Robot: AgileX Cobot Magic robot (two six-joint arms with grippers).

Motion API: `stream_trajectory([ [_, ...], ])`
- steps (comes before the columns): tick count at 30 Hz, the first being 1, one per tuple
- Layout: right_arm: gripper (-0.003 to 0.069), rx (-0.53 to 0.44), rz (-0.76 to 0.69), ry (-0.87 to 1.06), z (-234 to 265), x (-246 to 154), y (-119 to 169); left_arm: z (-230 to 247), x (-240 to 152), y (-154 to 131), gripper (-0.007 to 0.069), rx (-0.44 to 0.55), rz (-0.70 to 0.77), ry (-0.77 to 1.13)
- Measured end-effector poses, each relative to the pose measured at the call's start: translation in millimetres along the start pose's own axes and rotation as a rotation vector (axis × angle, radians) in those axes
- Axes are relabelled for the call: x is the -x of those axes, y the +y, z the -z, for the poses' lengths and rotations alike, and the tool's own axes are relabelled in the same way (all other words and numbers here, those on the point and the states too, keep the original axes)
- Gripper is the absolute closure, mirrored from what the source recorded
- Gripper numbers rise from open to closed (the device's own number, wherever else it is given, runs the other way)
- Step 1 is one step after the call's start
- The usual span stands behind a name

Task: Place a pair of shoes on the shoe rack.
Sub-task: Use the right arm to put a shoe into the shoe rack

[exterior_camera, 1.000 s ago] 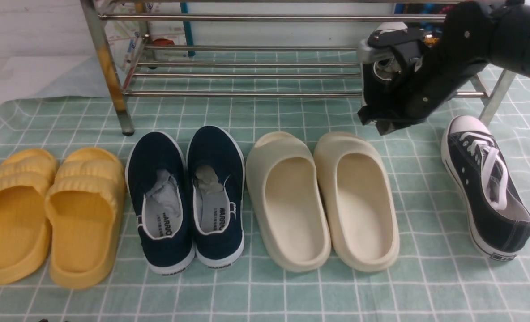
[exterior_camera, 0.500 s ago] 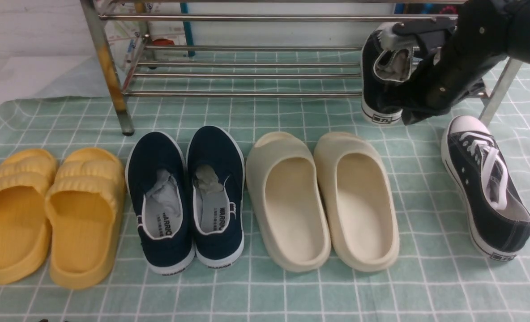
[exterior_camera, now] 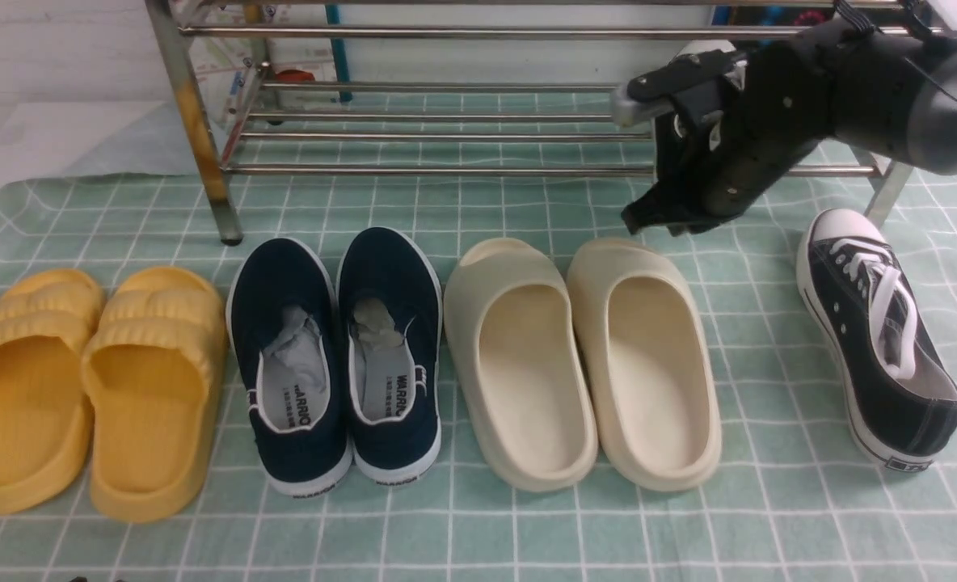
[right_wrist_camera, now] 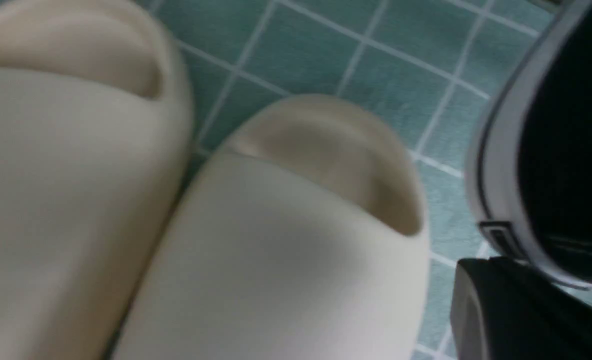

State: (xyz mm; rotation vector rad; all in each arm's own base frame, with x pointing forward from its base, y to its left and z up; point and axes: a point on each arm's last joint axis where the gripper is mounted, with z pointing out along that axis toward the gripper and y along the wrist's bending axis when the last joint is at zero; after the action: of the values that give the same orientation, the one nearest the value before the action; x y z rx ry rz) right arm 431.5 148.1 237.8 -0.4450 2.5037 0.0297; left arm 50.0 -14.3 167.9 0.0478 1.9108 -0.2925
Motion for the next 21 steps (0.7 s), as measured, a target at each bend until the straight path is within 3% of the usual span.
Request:
stream_trajectory([
  [14,0.0654,-0.103,-0.106,0.028,1,-4,-9,0,0,0,0.0386,0.000,0.000,0.000],
  [21,0.0649,-0.075,-0.052,0.089,62,-4,-8,0,0,0,0.0386,0.000,0.000,0.000],
])
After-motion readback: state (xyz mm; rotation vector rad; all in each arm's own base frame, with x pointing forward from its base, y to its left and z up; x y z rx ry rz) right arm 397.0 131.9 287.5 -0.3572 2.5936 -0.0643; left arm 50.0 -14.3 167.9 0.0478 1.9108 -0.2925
